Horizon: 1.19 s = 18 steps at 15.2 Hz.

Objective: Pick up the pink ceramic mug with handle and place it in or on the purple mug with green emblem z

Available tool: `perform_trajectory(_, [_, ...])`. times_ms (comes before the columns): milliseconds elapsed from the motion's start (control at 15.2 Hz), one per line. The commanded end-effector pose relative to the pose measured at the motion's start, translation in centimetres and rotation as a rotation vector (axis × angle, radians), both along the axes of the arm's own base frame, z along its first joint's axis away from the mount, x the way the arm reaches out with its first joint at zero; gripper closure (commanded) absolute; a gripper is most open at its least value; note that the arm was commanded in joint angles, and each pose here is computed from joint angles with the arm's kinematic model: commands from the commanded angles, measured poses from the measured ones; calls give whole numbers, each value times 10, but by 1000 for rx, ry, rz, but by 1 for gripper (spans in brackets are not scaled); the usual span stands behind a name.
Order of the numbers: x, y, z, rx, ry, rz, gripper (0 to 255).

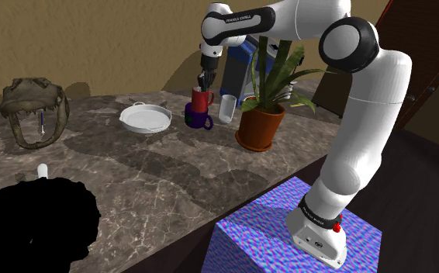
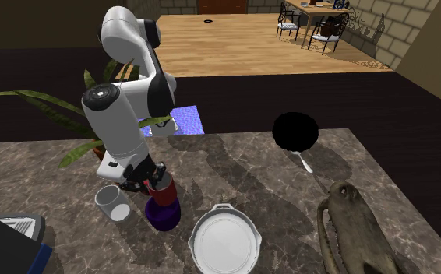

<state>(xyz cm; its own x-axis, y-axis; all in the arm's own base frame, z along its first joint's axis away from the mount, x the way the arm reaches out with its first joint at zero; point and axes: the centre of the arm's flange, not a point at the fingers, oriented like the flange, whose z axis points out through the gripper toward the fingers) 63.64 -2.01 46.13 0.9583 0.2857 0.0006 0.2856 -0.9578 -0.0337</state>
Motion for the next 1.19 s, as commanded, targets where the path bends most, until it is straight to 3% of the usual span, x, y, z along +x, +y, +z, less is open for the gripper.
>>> perform_trajectory(0, [0,0,-1,0,1,0,255])
perform_trajectory(198, [0,0,-1,0,1,0,255])
perform_trajectory(264, [0,0,-1,0,1,0,0])
perform_trajectory(594, [0,0,-1,0,1,0,0])
perform_trajectory(858, [1,-1,49,0,1,0,0])
perform_trajectory(1122, [1,-1,49,0,1,0,0])
